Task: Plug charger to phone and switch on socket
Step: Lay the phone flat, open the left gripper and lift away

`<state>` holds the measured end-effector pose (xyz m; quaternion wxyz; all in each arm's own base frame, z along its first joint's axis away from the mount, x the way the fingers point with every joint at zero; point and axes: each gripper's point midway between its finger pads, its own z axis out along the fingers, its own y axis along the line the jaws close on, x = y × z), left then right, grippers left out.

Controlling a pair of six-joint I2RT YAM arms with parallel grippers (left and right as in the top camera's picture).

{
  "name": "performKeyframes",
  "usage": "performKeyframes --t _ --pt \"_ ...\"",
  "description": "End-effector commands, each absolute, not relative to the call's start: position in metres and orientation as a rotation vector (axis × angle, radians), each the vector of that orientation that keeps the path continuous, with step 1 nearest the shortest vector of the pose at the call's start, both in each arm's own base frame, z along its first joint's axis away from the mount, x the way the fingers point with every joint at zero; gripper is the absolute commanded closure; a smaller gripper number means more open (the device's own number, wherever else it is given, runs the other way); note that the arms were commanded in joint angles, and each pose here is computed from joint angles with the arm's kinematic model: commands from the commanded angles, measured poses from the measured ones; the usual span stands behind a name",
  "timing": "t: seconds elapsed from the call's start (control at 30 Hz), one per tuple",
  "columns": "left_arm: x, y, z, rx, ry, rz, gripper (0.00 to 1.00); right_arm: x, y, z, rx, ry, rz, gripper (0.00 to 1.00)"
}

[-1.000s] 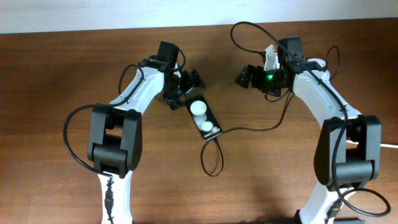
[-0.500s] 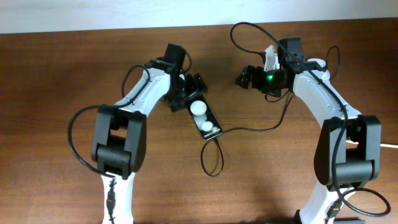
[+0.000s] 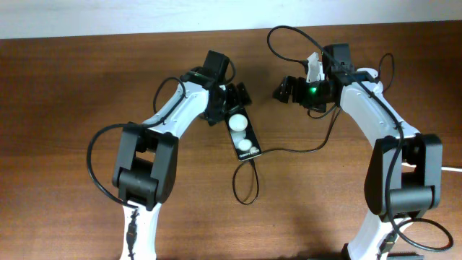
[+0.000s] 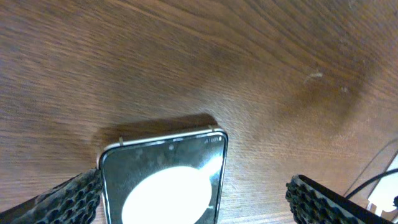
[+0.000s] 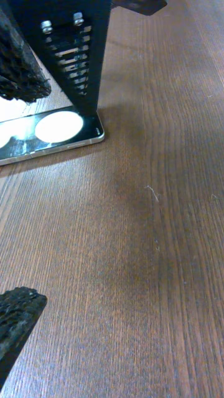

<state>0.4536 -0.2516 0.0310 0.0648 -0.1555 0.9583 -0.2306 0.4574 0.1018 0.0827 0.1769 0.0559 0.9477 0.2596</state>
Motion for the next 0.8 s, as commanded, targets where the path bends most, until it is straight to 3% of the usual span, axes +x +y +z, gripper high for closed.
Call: performKeyframes --t 0.0,0.53,0.77 --pt "0.448 -0.26 0.015 -0.428 2.926 -0.665 0.01 0.463 0.103 0.106 0.116 2.624 0.739 0.01" --pt "0.456 -0.274 0.021 -0.421 2.878 -0.744 0.01 0.463 0.103 0.106 0.117 2.624 0.739 0.02" --pt "0.476 -0.234 0.05 -0.489 2.816 -0.755 0.01 0.463 0.103 0.106 0.117 2.624 0.74 0.01"
